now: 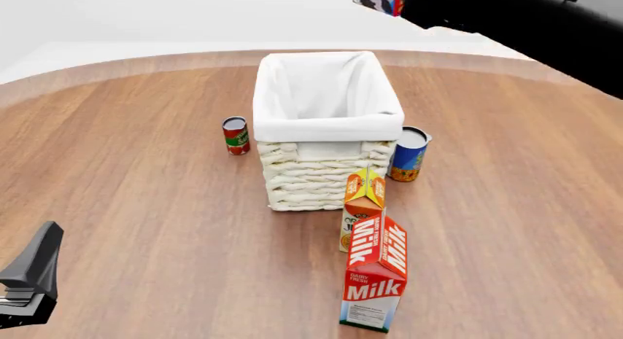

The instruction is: Pick up the butter and put it in the basket.

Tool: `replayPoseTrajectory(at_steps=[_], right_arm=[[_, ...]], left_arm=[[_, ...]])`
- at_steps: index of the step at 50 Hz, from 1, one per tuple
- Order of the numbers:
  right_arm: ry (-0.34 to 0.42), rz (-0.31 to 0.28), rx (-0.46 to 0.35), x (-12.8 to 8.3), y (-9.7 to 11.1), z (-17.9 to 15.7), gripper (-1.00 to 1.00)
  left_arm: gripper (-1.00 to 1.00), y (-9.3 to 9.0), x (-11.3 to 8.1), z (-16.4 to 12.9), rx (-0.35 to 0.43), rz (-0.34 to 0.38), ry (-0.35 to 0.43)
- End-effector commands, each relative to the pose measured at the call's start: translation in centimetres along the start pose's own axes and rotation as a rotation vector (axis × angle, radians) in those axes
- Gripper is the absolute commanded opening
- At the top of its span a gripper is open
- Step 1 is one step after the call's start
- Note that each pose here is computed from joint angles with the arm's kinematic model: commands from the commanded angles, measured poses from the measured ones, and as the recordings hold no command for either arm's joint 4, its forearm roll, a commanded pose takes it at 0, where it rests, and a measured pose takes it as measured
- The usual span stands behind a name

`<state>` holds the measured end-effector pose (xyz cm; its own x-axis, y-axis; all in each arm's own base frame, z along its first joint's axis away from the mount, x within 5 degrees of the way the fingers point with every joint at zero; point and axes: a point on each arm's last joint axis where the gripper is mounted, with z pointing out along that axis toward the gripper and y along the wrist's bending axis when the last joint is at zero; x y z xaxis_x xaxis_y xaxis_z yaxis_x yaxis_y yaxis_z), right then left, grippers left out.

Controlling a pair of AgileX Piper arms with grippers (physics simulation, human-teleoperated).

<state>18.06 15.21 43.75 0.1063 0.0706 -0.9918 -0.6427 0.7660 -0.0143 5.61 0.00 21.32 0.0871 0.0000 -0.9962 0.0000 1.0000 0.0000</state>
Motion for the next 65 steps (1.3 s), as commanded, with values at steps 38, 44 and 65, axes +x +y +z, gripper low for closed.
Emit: replayPoseTrajectory(at_steps=[38,44,65], right_arm=[[0.367,-0.059,0.104,5.1,-4.3,11.7,-1.00],[0.384,-0.053,0.112,6.3,-4.6,11.9,-1.00],[0.395,-0.044,0.113,8.7,-4.7,13.1,-1.00]], left_arm=[[1.00,0.0,0.0,0.0,0.000,0.000,0.000],[1.00,0.0,0.0,0.0,0.000,0.000,0.000],[1.00,0.0,0.0,0.0,0.000,0.000,0.000]])
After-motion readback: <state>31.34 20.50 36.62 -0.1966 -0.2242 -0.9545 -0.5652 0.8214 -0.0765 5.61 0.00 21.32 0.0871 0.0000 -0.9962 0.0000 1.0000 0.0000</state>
